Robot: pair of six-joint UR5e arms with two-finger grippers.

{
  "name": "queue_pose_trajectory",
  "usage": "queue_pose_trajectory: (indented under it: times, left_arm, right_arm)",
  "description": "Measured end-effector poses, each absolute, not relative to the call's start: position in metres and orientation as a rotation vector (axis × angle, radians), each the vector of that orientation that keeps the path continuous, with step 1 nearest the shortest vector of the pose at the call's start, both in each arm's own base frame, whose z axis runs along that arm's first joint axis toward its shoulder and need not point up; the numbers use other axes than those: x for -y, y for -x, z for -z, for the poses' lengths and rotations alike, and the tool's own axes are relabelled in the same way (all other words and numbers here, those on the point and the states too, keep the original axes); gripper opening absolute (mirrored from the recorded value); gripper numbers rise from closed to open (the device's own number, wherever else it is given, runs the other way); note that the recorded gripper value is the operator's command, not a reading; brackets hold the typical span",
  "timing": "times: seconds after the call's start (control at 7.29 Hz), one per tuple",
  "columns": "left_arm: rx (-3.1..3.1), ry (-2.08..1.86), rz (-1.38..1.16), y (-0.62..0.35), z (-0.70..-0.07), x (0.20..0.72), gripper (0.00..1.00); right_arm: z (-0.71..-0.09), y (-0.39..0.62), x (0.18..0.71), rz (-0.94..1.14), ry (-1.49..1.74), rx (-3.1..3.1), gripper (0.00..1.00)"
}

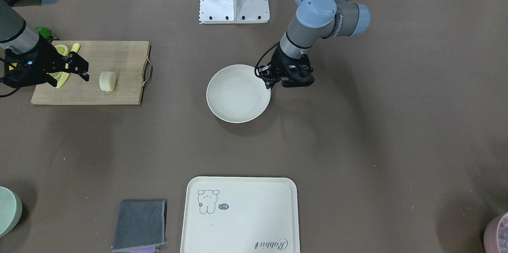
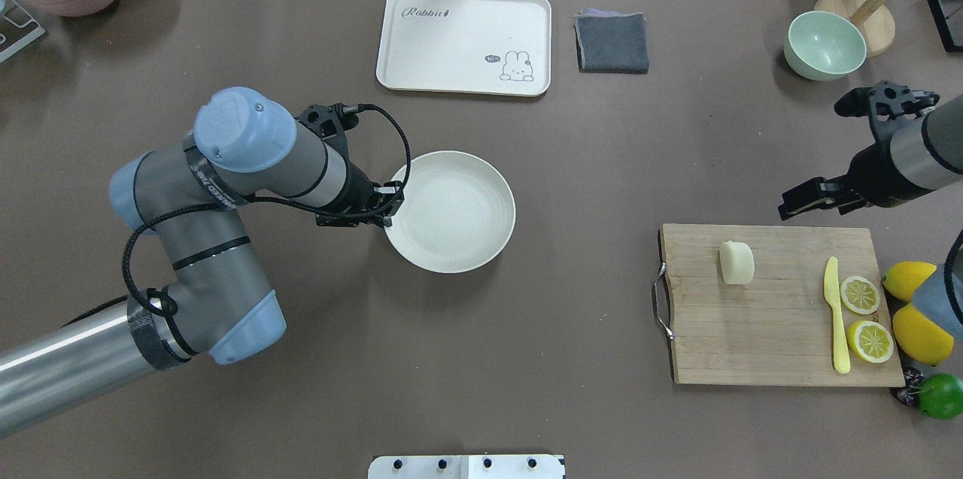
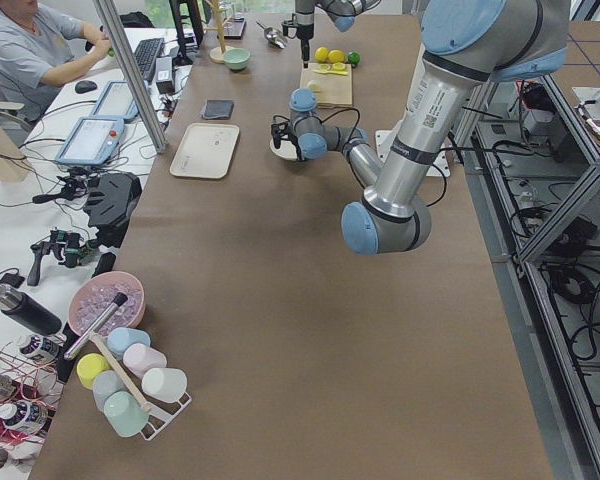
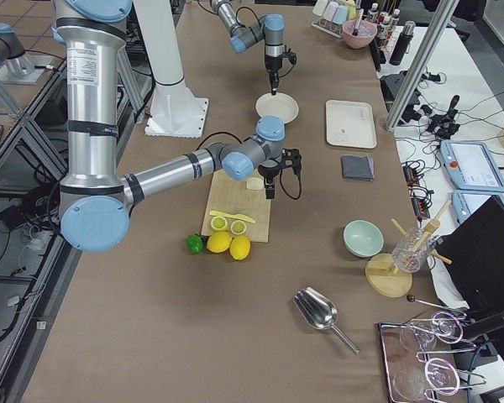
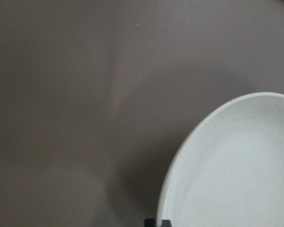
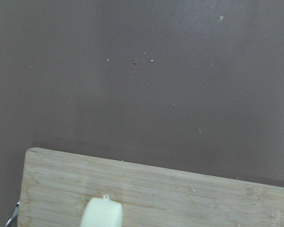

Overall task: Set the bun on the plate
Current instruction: 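Lower the right gripper onto the pale bun while the left gripper holds the plate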

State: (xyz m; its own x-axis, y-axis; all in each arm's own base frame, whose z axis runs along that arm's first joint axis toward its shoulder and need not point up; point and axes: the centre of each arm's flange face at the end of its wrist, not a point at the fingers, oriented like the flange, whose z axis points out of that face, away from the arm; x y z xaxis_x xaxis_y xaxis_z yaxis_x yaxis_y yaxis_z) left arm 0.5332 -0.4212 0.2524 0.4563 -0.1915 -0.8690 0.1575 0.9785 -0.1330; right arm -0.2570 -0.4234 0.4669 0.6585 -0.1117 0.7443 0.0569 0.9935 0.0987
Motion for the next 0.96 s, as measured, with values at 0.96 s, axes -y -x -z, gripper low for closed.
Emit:
queue_pose_trajectory:
  times: [0.96]
  left_arm:
    - [-1.077, 0.019, 0.221, -0.56, -0.239, 0.406, 0.37]
  right_arm:
    - [-0.471, 0.337, 0.39, 0.051, -0.006, 0.79, 0.83]
